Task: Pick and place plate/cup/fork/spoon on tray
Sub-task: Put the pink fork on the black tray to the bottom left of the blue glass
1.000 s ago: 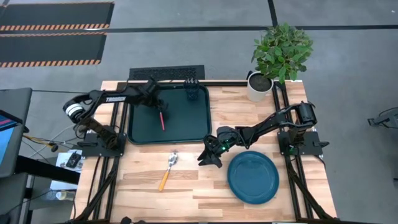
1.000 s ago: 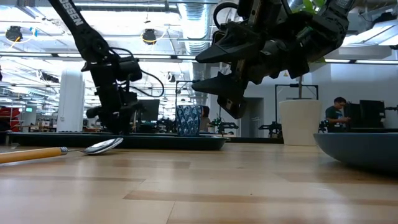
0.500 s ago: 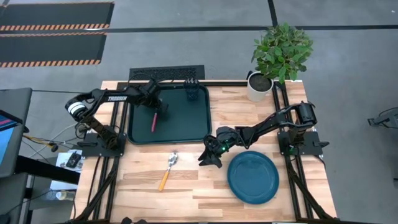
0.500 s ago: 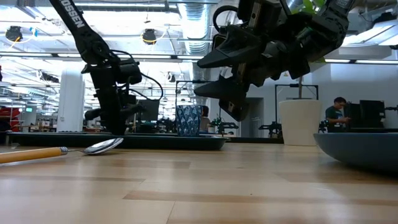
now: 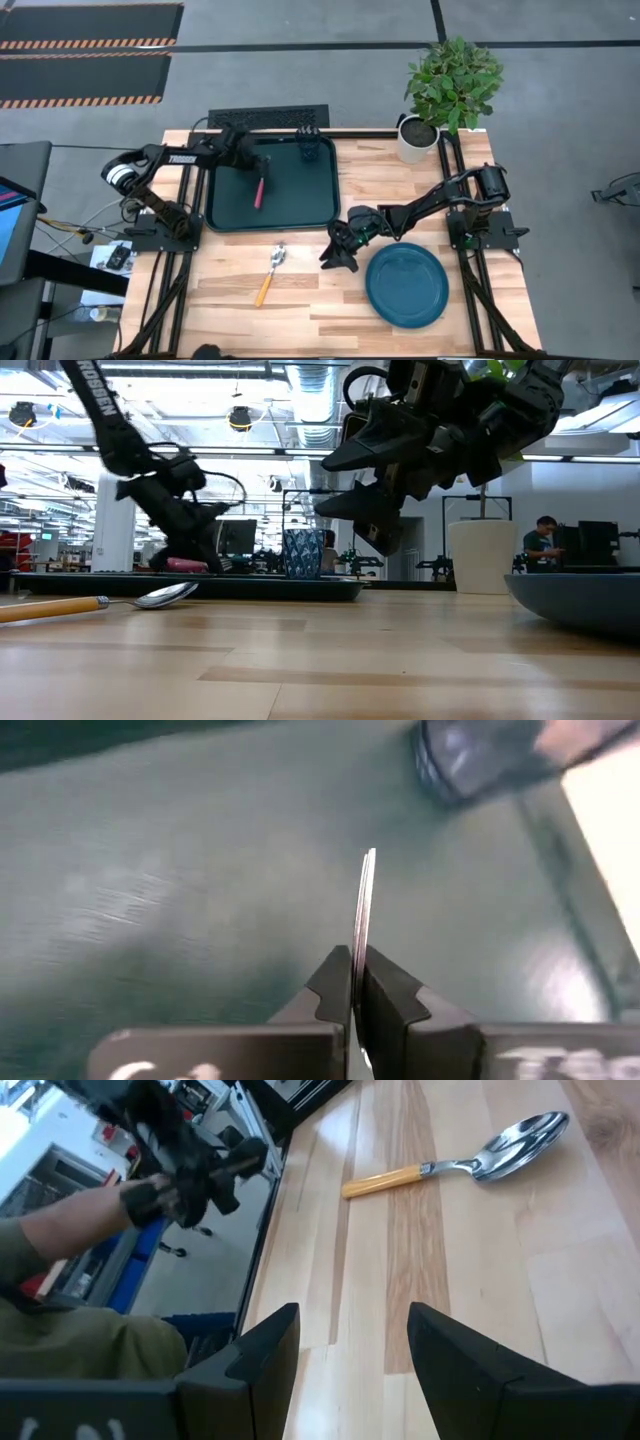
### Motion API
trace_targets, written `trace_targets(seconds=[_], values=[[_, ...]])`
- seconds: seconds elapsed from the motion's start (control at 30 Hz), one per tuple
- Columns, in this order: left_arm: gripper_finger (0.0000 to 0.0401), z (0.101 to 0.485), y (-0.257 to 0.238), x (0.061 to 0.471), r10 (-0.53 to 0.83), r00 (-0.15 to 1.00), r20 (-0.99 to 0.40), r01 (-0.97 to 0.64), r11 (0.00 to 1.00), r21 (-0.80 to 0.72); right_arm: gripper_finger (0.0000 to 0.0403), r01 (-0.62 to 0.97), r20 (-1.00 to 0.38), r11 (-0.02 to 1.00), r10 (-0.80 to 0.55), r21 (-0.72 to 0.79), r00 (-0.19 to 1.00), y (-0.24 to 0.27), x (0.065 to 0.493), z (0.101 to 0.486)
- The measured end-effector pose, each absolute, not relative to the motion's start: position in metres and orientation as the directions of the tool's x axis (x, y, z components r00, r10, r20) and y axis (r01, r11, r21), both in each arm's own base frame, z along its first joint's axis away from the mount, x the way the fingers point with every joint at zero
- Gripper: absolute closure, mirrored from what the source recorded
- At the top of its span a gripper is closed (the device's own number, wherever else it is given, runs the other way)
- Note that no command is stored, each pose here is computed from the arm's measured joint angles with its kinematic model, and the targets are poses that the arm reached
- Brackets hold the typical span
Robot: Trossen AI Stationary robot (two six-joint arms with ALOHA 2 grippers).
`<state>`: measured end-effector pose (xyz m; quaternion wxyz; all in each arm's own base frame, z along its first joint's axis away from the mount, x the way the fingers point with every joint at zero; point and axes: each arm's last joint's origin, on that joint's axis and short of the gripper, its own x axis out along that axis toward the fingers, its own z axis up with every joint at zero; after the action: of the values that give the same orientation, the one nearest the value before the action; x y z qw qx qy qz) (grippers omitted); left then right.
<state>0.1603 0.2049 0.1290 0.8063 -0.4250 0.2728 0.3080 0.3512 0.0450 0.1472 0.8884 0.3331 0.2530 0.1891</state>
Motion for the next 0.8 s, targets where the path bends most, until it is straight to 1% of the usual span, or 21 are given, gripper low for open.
trace_targets(seconds=[0.13, 0.27, 0.5, 0.63, 0.8], values=[[0.0401, 0.125, 0.198, 0.139, 0.358, 0.684, -0.635, -0.725, 0.424, -0.542, 0.0191, -0.17, -0.325, 0.712, 0.502, 0.681, 0.801, 0.045, 0.351, 0.147], [0.0401, 0.128, 0.19, 0.132, 0.39, 0.703, -0.594, -0.709, 0.44, -0.551, 0.0191, -0.176, -0.323, 0.721, 0.497, 0.67, 0.805, 0.045, 0.351, 0.147], [0.0397, 0.127, 0.182, 0.138, 0.415, 0.643, -0.643, -0.756, 0.476, -0.449, 0.0191, -0.165, -0.325, 0.724, 0.485, 0.669, 0.812, 0.043, 0.352, 0.147], [0.0381, 0.126, 0.178, 0.142, 0.434, 0.606, -0.666, -0.783, 0.474, -0.404, 0.0191, -0.159, -0.326, 0.723, 0.482, 0.672, 0.813, 0.046, 0.352, 0.147], [0.0345, 0.124, 0.174, 0.145, 0.46, 0.559, -0.69, -0.815, 0.46, -0.353, 0.0191, -0.158, -0.326, 0.72, 0.484, 0.675, 0.812, 0.046, 0.351, 0.147]])
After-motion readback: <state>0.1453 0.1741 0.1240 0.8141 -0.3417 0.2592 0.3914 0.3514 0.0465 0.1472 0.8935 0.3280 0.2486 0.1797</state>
